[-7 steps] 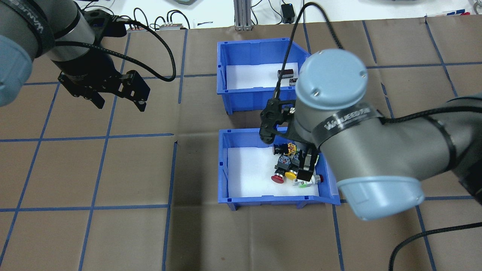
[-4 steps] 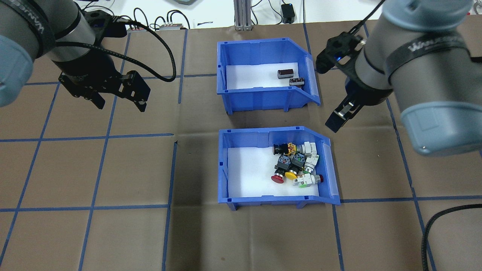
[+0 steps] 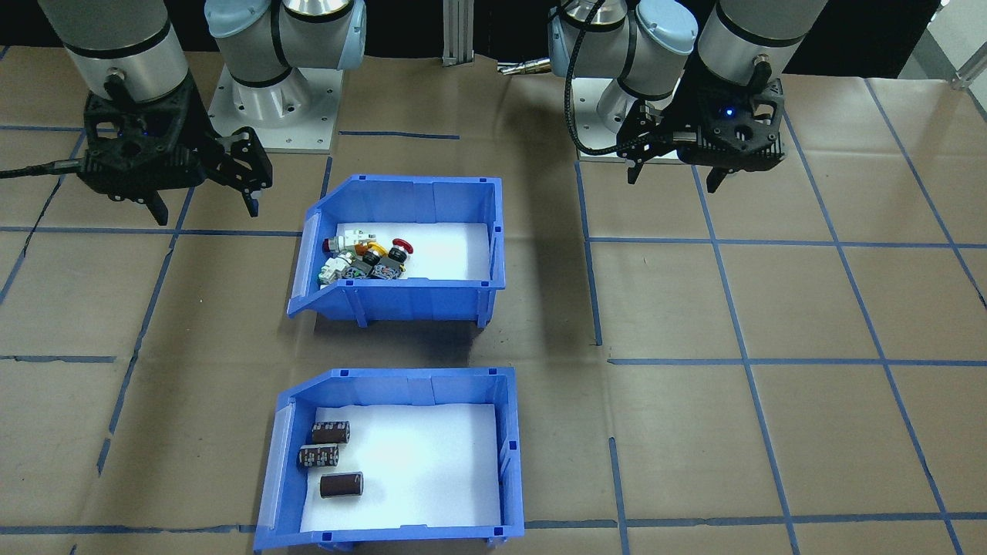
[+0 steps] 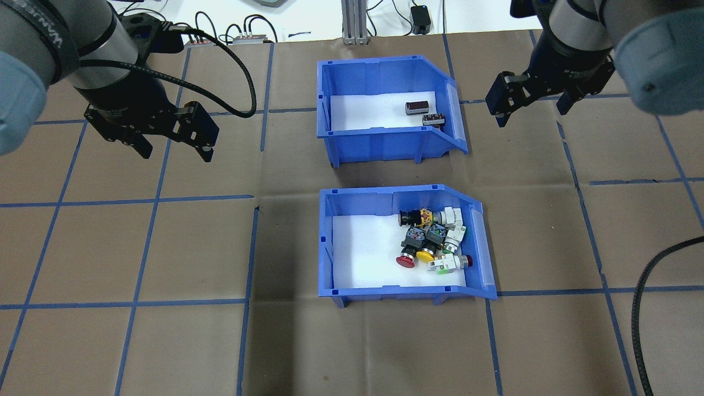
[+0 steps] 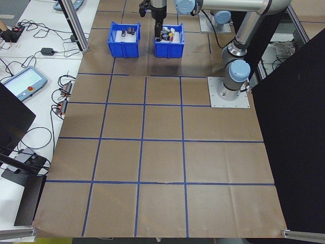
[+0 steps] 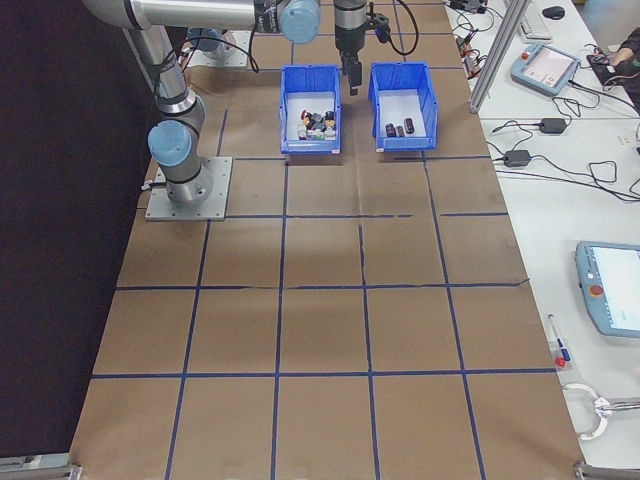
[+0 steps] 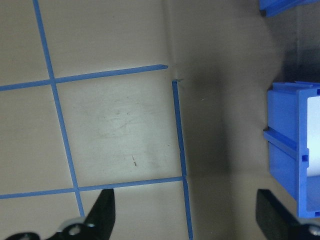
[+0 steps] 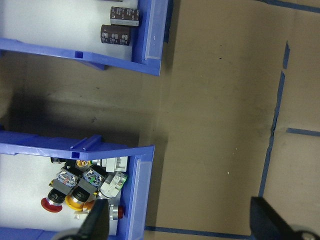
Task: Place battery box in front
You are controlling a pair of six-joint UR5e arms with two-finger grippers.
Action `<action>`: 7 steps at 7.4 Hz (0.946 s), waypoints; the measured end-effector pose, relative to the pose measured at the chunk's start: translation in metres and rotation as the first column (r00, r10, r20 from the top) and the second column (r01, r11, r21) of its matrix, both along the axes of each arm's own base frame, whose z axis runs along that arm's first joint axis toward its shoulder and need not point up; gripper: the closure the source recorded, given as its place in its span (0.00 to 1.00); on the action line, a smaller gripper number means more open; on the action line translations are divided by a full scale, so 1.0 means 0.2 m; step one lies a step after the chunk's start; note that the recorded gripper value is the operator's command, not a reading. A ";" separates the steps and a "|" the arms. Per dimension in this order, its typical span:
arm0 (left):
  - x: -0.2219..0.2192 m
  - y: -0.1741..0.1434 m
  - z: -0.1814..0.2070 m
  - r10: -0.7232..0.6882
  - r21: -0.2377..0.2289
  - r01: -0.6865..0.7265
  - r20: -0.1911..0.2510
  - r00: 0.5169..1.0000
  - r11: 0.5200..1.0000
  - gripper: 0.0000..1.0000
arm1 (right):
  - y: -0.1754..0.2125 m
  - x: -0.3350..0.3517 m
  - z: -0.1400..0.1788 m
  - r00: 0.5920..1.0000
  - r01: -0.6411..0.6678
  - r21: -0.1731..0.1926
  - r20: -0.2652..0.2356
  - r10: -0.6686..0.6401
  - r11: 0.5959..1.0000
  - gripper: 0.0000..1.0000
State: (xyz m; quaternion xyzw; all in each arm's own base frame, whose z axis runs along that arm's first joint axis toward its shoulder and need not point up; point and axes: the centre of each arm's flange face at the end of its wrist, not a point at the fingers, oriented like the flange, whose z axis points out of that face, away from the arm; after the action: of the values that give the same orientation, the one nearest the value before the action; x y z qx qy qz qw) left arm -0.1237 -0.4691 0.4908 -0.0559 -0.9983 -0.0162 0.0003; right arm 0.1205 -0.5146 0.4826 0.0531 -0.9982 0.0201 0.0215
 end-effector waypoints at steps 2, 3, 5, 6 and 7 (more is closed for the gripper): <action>0.00 0.00 0.00 0.000 0.000 0.000 0.000 1.000 1.000 0.00 | -0.10 0.00 -0.02 0.994 0.105 0.041 0.005 -0.106 0.994 0.00; 0.00 0.00 0.00 0.000 0.000 0.000 0.000 1.000 1.000 0.00 | -0.12 0.00 -0.04 0.991 0.136 0.051 0.004 -0.136 0.989 0.00; 0.00 0.00 -0.01 0.000 -0.001 0.000 0.000 1.000 1.000 0.00 | -0.13 0.00 -0.05 0.989 0.149 0.052 0.005 -0.149 0.988 0.00; 0.00 0.00 -0.01 0.001 -0.003 -0.001 0.000 1.000 1.000 0.00 | -0.13 0.00 -0.05 0.989 0.147 0.049 0.007 -0.147 0.988 0.00; 0.00 0.00 -0.01 0.002 -0.005 -0.002 0.000 1.000 1.000 0.00 | -0.14 0.01 -0.05 0.989 0.146 0.048 0.011 -0.146 0.988 0.00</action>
State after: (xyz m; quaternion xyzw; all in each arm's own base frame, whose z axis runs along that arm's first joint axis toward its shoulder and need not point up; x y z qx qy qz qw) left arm -0.1237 -0.4689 0.4882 -0.0551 -0.9984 -0.0136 0.0000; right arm 0.1216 -0.5418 0.4721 -0.0198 -0.9997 -0.0047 0.0144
